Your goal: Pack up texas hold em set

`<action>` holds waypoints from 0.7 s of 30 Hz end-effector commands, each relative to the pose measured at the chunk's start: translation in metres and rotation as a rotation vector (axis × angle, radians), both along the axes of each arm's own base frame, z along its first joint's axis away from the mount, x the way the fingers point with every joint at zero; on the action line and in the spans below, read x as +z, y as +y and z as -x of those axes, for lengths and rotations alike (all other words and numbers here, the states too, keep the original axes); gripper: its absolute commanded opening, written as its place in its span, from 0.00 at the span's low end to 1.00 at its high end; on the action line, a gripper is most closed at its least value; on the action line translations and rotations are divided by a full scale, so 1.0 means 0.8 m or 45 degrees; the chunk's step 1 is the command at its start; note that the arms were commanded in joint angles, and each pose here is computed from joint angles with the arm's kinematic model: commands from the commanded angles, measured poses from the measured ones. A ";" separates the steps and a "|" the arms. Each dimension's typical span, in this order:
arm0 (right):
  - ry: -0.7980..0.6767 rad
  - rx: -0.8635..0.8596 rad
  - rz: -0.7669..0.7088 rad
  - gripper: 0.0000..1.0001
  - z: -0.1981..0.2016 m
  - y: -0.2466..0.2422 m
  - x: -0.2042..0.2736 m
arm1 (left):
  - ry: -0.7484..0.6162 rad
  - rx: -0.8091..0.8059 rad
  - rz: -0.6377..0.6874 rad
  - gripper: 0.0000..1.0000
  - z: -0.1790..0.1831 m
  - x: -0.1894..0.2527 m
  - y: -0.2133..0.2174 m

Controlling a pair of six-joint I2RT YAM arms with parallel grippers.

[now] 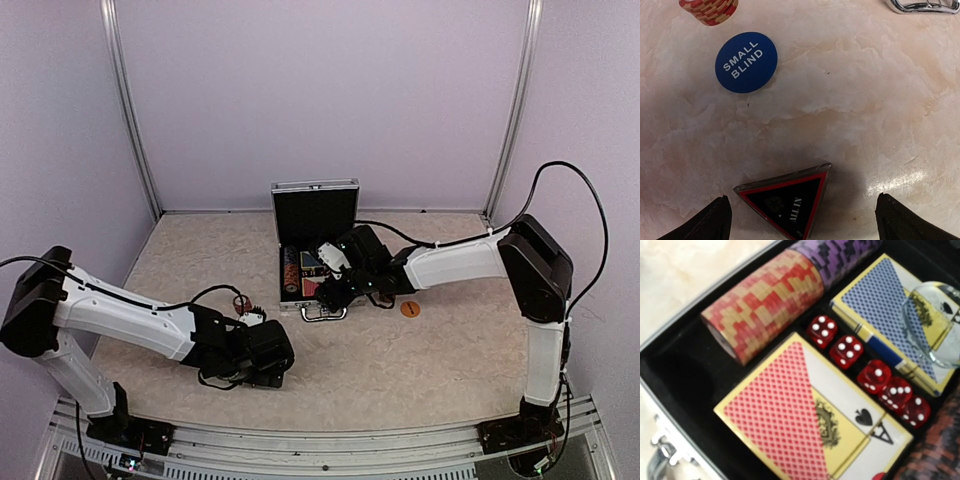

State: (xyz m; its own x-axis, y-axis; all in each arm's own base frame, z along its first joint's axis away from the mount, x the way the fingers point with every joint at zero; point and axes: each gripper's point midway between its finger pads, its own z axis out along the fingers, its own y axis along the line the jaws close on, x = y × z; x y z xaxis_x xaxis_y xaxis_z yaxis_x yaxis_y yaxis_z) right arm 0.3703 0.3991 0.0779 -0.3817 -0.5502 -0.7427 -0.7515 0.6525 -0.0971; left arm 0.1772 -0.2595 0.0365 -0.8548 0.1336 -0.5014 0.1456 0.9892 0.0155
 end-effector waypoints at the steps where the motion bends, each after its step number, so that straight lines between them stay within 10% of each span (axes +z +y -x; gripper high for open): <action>1: -0.035 0.012 -0.065 0.84 0.003 0.004 0.027 | 0.024 0.034 -0.074 0.99 0.002 -0.006 0.006; 21: -0.021 0.021 -0.063 0.84 0.005 0.005 0.022 | 0.167 0.125 0.090 0.99 0.002 -0.029 0.004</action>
